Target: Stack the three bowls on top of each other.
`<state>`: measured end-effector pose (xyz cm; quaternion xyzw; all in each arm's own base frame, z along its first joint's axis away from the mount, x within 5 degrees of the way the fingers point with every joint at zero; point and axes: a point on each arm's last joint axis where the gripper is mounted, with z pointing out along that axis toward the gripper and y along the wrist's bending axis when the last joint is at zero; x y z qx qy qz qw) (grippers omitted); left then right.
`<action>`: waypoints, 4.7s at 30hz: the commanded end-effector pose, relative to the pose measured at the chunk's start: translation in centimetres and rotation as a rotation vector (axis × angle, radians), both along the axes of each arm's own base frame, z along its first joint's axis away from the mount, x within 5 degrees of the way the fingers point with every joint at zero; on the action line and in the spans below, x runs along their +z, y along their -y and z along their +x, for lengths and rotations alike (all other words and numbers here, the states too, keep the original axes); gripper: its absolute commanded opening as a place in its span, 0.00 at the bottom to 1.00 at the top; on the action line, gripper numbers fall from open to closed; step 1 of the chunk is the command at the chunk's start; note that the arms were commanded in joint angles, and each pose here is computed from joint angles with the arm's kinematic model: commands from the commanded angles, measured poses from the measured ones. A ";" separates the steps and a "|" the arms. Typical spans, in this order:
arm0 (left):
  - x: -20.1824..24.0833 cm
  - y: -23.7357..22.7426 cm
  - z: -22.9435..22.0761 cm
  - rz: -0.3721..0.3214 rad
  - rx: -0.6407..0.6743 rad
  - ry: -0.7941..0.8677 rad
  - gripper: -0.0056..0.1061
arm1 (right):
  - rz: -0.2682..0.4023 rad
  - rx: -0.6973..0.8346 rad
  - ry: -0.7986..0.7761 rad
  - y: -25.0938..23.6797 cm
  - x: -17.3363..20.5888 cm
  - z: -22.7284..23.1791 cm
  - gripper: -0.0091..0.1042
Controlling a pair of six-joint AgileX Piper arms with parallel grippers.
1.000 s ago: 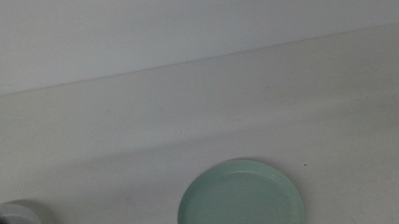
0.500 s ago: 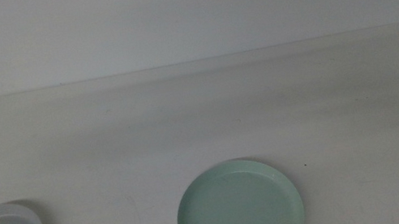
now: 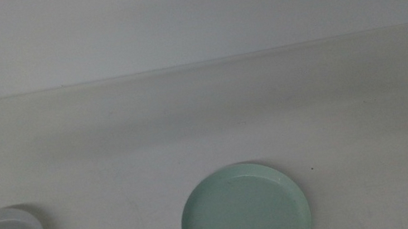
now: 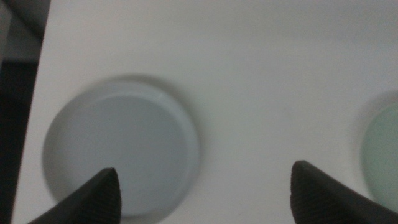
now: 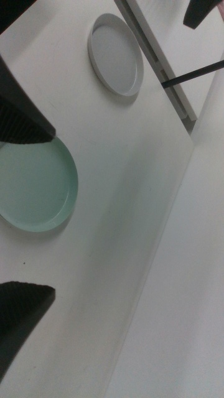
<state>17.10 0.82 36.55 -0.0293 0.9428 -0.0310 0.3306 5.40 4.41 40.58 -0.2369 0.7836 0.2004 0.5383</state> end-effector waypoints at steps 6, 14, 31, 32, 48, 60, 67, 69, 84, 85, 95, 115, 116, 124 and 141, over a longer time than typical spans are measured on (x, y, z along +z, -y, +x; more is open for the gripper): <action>0.1 -3.2 4.0 0.074 -0.030 -0.161 0.86 | 0.036 -0.018 0.079 0.0 1.2 0.3 0.60; -3.7 -8.9 7.1 0.002 -0.009 -0.255 0.86 | 0.036 -0.018 0.079 0.0 1.2 0.3 0.60; -11.9 -14.6 11.5 0.086 0.018 -0.393 0.86 | 0.036 -0.018 0.079 0.0 1.2 0.3 0.60; -12.3 -14.8 11.7 0.091 0.015 -0.405 0.86 | 0.036 -0.018 0.079 0.0 1.2 0.3 0.60; -20.2 -15.9 13.4 -0.005 -0.017 -0.595 0.61 | 0.034 -0.019 0.080 0.0 1.2 0.3 0.60; -18.7 -15.7 13.3 -0.050 0.028 -0.626 0.01 | 0.033 -0.020 0.080 0.0 1.2 0.3 0.60; -12.2 -12.5 14.8 -0.182 -0.025 -0.518 0.01 | 0.034 -0.020 0.081 0.0 1.2 0.3 0.60; -10.6 -10.6 15.5 -0.196 -0.073 -0.486 0.01 | 0.034 -0.020 0.081 0.0 1.2 0.3 0.60; -6.8 11.8 16.6 -0.119 -0.535 -0.448 0.01 | 0.034 -0.020 0.081 0.0 1.2 0.3 0.60; -6.8 12.8 16.3 -0.115 -0.555 -0.444 0.01 | 0.034 -0.020 0.081 0.0 1.2 0.3 0.60; -10.1 18.4 16.1 -0.103 -0.630 -0.504 0.01 | 0.034 -0.020 0.081 0.0 1.2 0.3 0.60; -12.0 19.7 16.5 -0.097 -0.641 -0.547 0.70 | 0.034 -0.020 0.081 0.0 1.2 0.3 0.60; -11.4 19.4 16.4 -0.094 -0.638 -0.541 0.80 | 0.034 -0.020 0.081 0.0 1.2 0.3 0.60; -4.6 15.0 14.7 -0.097 -0.494 -0.436 0.86 | 0.034 -0.020 0.081 0.0 1.2 0.3 0.60; 8.4 8.2 7.4 0.087 -0.288 0.186 0.86 | 0.033 -0.019 0.082 0.0 1.2 0.3 0.60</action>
